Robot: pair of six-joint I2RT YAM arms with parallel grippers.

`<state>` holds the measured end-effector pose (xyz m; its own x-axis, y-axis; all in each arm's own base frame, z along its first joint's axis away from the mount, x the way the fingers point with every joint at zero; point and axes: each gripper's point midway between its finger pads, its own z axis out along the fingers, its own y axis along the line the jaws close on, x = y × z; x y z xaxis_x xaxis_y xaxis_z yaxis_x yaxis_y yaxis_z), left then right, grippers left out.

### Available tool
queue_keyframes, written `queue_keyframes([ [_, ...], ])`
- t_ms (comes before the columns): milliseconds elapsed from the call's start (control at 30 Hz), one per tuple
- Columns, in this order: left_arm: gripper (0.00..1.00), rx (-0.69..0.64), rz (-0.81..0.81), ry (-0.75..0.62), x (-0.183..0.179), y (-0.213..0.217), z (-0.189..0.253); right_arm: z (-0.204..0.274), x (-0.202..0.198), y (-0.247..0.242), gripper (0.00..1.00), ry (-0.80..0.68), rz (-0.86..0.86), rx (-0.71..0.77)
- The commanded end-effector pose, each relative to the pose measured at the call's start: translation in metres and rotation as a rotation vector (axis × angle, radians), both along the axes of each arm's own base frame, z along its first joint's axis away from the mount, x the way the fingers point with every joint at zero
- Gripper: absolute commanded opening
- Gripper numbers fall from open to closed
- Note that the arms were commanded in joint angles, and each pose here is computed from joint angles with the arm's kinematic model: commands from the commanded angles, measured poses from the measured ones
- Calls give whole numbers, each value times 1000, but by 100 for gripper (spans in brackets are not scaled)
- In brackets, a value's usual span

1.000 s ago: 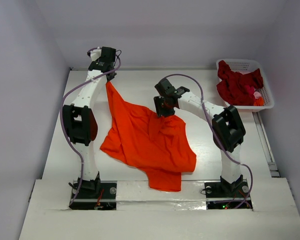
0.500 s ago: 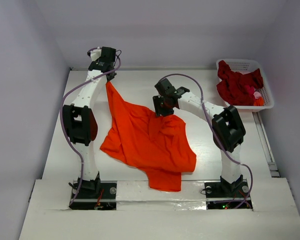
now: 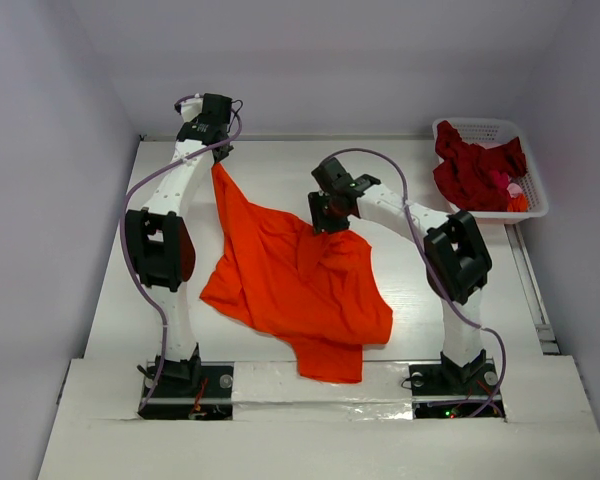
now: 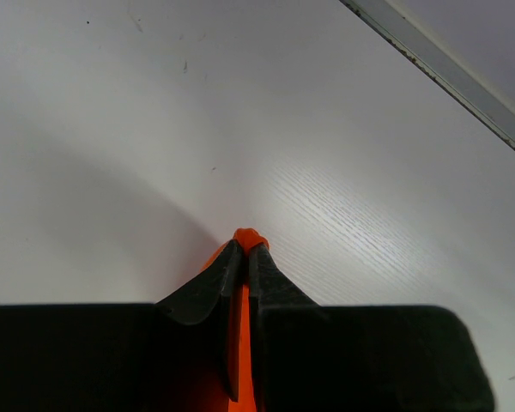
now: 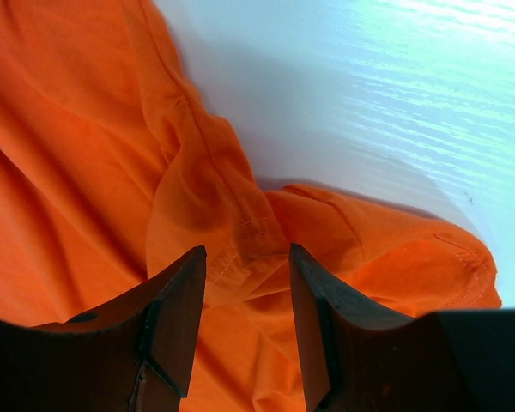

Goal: Fold and stack the t-shirts
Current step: Flatten the tshirt out

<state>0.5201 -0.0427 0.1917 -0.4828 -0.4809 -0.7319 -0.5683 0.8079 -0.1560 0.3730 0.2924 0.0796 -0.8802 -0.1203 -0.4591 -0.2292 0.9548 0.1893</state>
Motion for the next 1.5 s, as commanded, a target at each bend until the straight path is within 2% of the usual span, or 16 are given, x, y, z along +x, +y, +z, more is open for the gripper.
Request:
queue_keyframes([
  [0, 0, 7, -1, -51, 4, 2, 23, 8, 17, -3, 49, -48, -41, 25],
  [600, 0, 6, -4, -57, 6, 1, 26, 1, 14, -5, 47, -25, -38, 39],
  [967, 0, 7, -3, -52, 5, 1, 24, 1, 11, 1, 41, -5, -17, 64],
  [1467, 0, 8, -1, -54, 5, 2, 24, -10, 2, 3, 41, 26, -8, 85],
])
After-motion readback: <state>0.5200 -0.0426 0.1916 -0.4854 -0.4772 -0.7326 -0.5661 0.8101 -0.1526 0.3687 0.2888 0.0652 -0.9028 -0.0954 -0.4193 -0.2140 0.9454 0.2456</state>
